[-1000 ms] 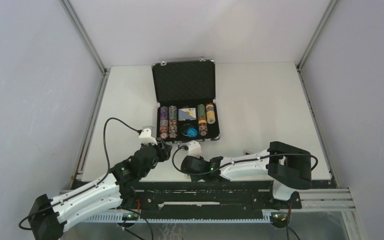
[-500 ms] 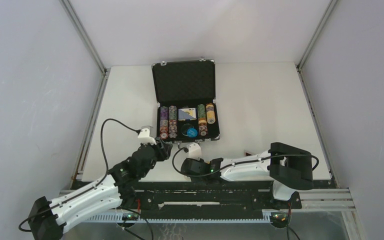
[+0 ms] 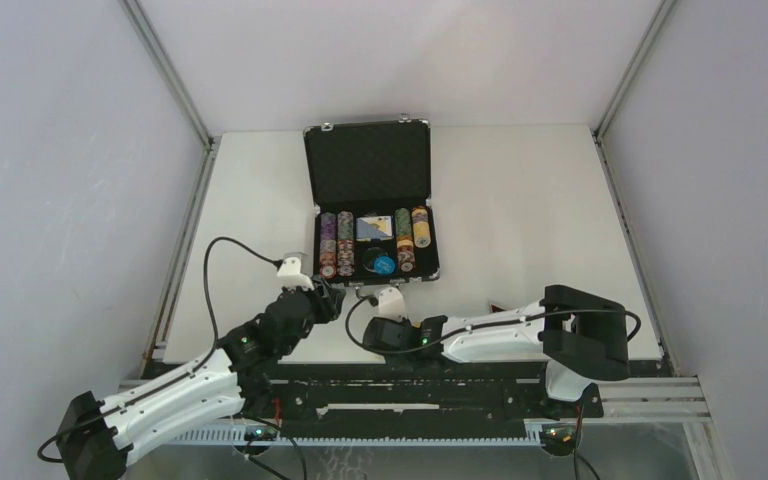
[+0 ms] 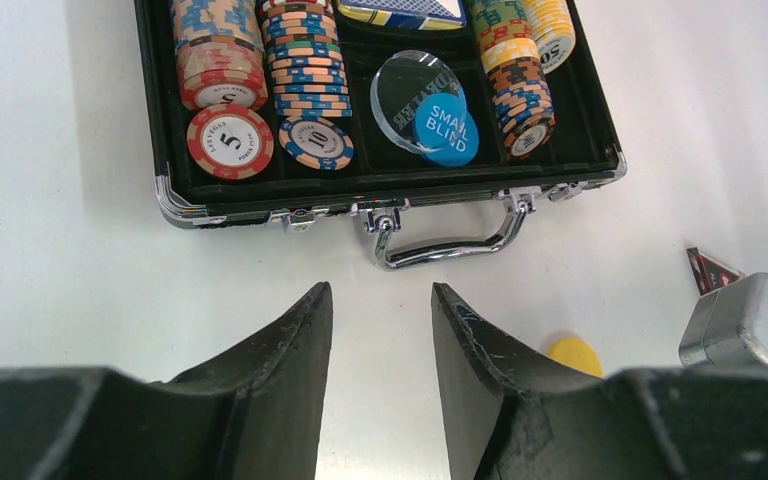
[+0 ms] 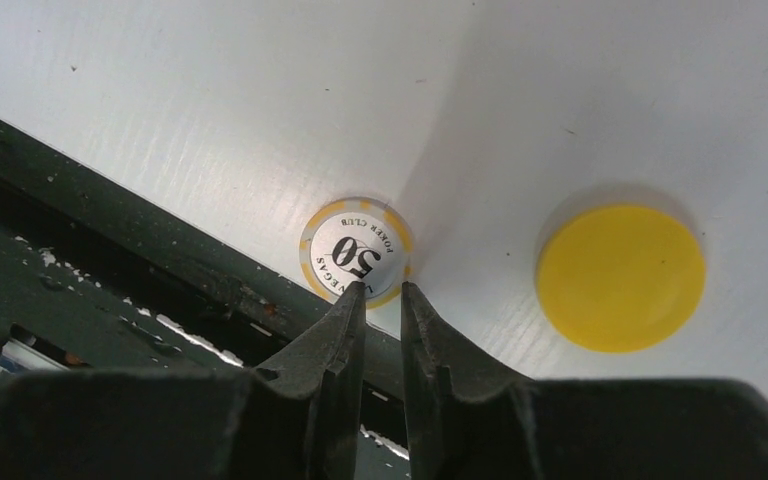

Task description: Pack up texas hold em set

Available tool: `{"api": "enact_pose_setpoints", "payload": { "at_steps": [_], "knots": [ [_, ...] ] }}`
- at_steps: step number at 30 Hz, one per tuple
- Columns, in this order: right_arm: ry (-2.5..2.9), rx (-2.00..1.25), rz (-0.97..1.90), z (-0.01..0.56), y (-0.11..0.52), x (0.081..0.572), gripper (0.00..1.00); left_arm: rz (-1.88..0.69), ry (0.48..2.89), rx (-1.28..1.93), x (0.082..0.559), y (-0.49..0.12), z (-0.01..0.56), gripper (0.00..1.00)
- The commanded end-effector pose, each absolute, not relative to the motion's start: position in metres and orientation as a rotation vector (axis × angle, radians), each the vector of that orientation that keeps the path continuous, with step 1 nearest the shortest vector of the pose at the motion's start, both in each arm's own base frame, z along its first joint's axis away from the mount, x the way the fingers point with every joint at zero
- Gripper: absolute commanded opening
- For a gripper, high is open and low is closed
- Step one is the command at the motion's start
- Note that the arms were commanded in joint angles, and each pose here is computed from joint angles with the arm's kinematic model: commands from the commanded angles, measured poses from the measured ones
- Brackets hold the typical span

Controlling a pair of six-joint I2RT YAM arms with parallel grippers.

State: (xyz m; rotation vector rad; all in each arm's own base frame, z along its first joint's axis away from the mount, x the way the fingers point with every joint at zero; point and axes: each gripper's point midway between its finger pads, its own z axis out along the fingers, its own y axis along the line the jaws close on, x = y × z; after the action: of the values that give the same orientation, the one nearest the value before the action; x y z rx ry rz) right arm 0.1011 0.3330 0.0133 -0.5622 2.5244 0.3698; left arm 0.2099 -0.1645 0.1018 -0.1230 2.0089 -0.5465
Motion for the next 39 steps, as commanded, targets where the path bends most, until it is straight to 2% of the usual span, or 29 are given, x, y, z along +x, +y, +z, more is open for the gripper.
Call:
{"api": "enact_pose_setpoints", "payload": {
  "at_steps": [1,16,39],
  "knots": [
    [2.468,-0.559,0.386,0.036,0.341,0.116,0.27,-0.534,1.995,-0.127,0.212,-0.161,0.099,0.46],
    [2.458,-0.509,0.407,0.037,0.339,0.162,0.26,-0.507,2.002,-0.131,0.213,-0.157,0.097,0.46],
    [2.499,-0.573,0.401,0.019,0.353,0.135,0.27,-0.532,1.993,-0.14,0.211,-0.156,0.098,0.46]
  ]
}}
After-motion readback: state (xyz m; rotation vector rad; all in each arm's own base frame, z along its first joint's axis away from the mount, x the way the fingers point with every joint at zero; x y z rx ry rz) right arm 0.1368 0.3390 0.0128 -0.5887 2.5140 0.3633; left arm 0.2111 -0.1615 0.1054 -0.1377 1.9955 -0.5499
